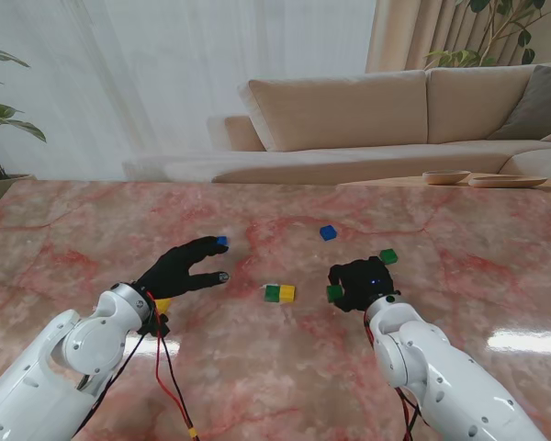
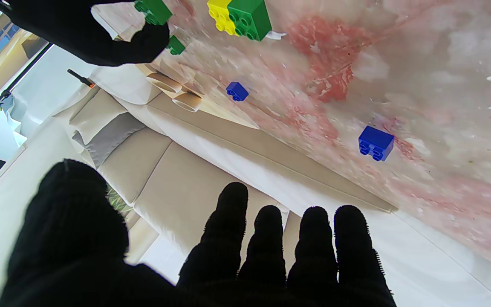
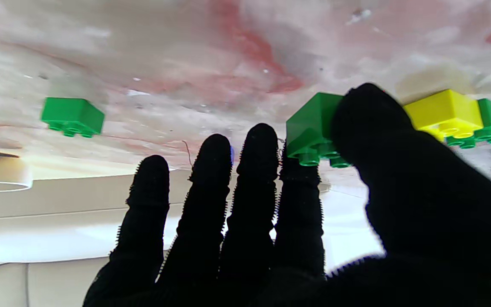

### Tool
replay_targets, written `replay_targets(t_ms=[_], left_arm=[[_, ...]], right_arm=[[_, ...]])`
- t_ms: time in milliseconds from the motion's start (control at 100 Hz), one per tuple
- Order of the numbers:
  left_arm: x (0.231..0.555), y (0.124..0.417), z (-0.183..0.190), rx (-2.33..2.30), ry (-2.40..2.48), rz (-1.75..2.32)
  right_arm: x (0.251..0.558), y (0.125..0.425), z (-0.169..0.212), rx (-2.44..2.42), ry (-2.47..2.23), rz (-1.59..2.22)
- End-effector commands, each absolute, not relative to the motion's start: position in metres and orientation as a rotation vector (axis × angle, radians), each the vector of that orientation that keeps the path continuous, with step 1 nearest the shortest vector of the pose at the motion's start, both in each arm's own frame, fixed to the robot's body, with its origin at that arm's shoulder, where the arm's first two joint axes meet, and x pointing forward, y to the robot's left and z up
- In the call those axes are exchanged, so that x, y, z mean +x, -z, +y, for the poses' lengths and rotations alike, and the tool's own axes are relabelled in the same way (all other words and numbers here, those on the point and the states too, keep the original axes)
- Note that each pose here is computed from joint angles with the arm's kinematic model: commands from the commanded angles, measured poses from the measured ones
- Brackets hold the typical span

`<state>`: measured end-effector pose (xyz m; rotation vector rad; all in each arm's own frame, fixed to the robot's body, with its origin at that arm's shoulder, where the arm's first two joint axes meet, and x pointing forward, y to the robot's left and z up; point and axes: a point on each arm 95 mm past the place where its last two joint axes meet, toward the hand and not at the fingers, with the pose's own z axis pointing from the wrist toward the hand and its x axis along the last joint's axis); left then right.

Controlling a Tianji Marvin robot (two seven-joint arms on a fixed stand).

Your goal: Build a two-level staggered structure with toy bricks

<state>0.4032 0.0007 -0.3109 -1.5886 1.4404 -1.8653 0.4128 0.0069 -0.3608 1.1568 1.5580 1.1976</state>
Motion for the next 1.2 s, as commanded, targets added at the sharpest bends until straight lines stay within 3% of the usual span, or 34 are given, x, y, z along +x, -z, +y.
replay_targets(t_ms=[0,460,1190], left_arm=[[0.402,0.311,-0.003,-1.591,1.865,1.449],[0.397,0.306,-0.004,-1.571,1.868,1.446],[0.394,0.304,0.000,-1.553,1.850,1.459]], right_arm=[[0.412,0.358,0.016,1.170,-1.201,1.563],[0.422,0.372,0.058,1.166,-1.238,1.594],[0.431,0.396,0.066,1.216,-1.213,1.583]])
